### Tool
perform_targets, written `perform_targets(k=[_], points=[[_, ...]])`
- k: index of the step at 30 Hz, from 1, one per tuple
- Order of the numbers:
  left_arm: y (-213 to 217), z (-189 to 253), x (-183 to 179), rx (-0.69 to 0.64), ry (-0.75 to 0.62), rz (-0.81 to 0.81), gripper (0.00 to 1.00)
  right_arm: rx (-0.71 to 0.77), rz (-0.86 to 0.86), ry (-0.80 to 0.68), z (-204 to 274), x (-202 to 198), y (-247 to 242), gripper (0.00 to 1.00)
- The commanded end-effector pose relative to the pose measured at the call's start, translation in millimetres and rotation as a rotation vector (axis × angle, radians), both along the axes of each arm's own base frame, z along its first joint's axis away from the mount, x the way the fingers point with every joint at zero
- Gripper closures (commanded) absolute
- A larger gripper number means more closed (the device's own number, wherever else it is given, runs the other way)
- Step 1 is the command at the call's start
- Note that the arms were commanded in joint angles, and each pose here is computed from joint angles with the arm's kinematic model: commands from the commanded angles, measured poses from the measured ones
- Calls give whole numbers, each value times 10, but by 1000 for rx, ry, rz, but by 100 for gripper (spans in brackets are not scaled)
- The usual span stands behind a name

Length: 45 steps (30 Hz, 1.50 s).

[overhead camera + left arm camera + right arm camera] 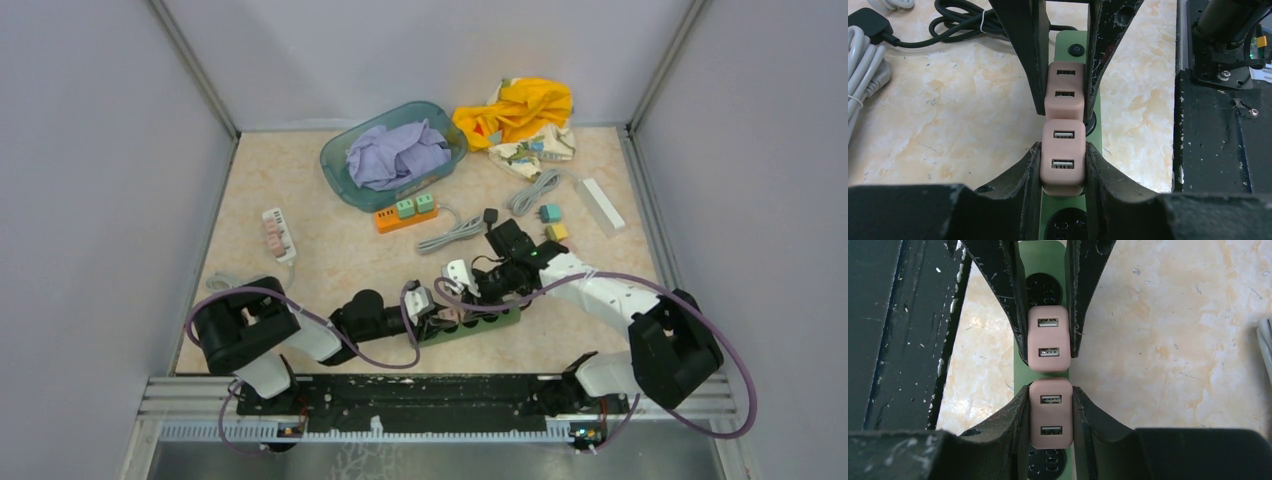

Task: Pull the plug off the socket
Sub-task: Remove the plug from the socket.

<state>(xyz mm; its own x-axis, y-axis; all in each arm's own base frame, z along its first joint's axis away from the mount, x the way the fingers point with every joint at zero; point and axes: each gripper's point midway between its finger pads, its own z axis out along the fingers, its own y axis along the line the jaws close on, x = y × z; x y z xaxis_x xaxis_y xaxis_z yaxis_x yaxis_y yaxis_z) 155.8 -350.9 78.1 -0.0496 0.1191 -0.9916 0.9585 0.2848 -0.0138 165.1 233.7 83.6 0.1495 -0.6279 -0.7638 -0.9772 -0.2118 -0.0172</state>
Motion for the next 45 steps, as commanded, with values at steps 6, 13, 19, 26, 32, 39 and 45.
perform_targets(k=[6, 13, 19, 26, 32, 39, 45], points=[[124, -443, -72, 156, 73, -10, 100, 134, 10, -56, 315, 76, 472, 100], [166, -544, -84, 195, 82, -9, 100, 120, -62, -88, 347, 280, 410, 100], [198, -605, -101, 215, 90, -10, 100, 194, 112, -60, 440, -45, 214, 100], [131, -695, -110, 242, 119, -31, 100, 152, 163, -30, 303, -211, 422, 100], [174, -740, -142, 248, 139, -28, 100, 119, 64, -50, 367, 23, 437, 100], [181, -775, -155, 263, 141, -37, 100, 179, 34, -107, 481, 119, 179, 100], [144, -759, -146, 256, 146, -39, 100, 185, 177, -56, 407, -225, 335, 100]])
